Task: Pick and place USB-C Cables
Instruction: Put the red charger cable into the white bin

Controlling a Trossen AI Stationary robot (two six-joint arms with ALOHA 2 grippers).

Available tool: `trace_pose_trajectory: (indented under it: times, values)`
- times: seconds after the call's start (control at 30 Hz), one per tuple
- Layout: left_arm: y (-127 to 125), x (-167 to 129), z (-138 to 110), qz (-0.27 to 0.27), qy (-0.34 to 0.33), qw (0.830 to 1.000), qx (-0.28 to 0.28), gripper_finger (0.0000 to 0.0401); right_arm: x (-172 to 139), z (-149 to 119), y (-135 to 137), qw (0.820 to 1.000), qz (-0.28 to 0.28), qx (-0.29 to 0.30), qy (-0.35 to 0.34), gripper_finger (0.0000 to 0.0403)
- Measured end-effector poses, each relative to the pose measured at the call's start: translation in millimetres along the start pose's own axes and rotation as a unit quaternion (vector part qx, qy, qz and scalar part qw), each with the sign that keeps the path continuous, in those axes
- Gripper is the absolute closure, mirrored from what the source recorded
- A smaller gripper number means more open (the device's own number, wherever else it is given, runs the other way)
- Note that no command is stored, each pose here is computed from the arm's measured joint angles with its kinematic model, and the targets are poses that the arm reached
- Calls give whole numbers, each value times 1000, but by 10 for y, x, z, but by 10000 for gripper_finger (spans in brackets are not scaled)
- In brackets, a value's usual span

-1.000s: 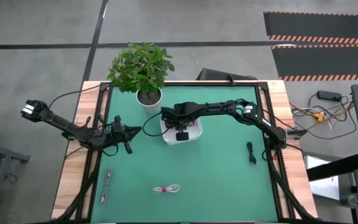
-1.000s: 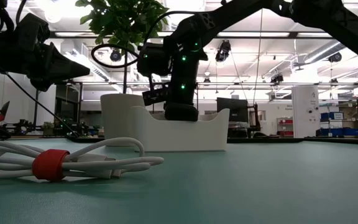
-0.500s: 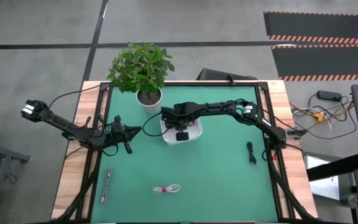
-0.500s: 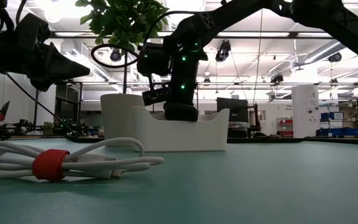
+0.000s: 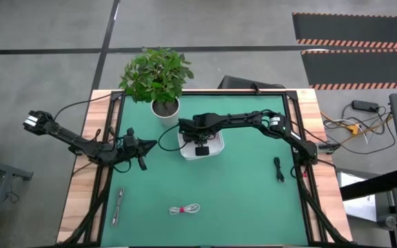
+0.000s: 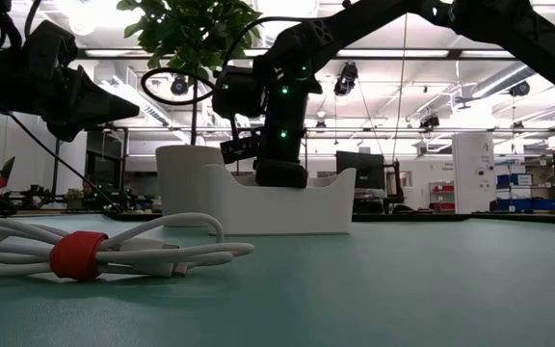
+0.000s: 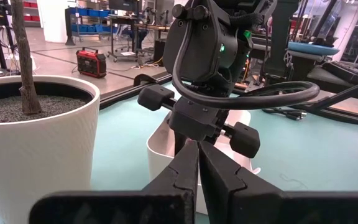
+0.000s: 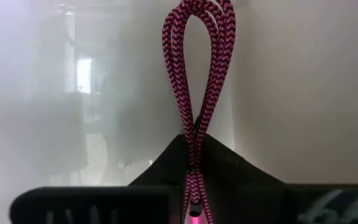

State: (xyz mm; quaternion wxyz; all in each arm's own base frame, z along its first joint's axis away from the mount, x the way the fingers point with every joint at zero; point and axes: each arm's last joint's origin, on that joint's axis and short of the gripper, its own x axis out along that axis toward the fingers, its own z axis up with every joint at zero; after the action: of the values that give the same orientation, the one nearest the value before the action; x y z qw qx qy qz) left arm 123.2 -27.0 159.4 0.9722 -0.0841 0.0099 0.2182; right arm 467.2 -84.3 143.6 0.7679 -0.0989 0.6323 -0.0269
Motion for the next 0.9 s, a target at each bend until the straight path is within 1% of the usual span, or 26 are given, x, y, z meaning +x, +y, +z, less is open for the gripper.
trace_pose_trajectory:
  times: [0.37, 0.67, 0.9]
  values:
    - [0, 0, 0, 0, 0, 1000, 0, 401, 0, 2, -1, 1000, -2, 0, 0, 309]
    - [0, 0, 0, 0, 0, 1000, 0, 401, -12, 4, -3, 1000, -2, 6, -1, 303]
    - [0, 0, 0, 0, 0, 1000, 0, 401, -172, 37, -23, 1000, 2, 25, 10, 303]
